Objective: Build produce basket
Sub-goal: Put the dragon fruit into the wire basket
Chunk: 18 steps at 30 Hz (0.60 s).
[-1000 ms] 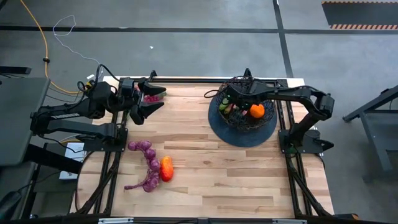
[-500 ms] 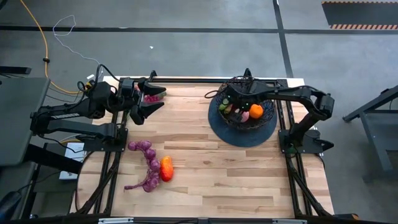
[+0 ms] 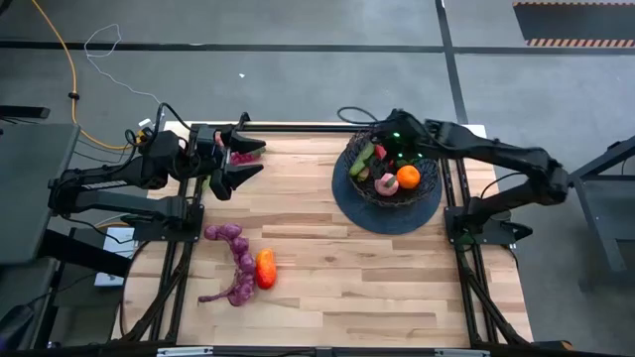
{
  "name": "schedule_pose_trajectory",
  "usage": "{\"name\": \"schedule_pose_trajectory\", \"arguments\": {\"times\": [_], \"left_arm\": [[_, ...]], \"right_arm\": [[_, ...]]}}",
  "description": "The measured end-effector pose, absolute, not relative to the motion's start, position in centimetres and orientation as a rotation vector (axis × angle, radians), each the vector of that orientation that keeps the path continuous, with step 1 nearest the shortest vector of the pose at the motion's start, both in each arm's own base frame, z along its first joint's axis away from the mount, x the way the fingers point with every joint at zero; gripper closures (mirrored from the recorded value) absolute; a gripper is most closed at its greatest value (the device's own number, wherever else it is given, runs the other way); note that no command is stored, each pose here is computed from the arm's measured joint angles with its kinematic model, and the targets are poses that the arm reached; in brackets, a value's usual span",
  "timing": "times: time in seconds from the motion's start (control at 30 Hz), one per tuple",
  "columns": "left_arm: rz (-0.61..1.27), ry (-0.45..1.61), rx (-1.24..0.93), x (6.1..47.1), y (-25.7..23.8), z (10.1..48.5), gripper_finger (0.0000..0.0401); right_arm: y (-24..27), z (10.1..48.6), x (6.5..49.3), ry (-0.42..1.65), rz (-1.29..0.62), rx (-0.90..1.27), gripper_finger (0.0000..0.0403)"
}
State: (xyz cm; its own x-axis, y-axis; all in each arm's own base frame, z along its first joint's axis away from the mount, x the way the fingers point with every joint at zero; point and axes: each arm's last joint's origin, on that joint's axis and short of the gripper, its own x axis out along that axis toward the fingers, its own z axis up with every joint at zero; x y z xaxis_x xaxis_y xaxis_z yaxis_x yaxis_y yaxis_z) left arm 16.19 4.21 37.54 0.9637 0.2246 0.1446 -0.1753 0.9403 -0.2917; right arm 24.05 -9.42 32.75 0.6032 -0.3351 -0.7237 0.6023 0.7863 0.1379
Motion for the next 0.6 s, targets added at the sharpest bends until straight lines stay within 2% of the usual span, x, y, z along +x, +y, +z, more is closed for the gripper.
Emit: {"name": "schedule_pose_trajectory", "arguments": {"times": [0.17, 0.33, 0.6], "left_arm": [[0.207, -0.169, -0.289, 16.2, 4.2, 37.5, 0.0062], [0.227, -0.166, -0.242, 16.2, 4.3, 37.5, 0.0062], [0.251, -0.164, -0.213, 16.2, 4.3, 37.4, 0.0062]], "right_arm": [[-7.4, 32.0, 24.0, 0.485, -0.491, 0.463, 0.0029], [-6.1, 30.4, 24.8, 0.356, -0.342, 0.538, 0.0029], [-5.0, 32.6, 25.9, 0.107, -0.195, 0.538, 0.0029]]}}
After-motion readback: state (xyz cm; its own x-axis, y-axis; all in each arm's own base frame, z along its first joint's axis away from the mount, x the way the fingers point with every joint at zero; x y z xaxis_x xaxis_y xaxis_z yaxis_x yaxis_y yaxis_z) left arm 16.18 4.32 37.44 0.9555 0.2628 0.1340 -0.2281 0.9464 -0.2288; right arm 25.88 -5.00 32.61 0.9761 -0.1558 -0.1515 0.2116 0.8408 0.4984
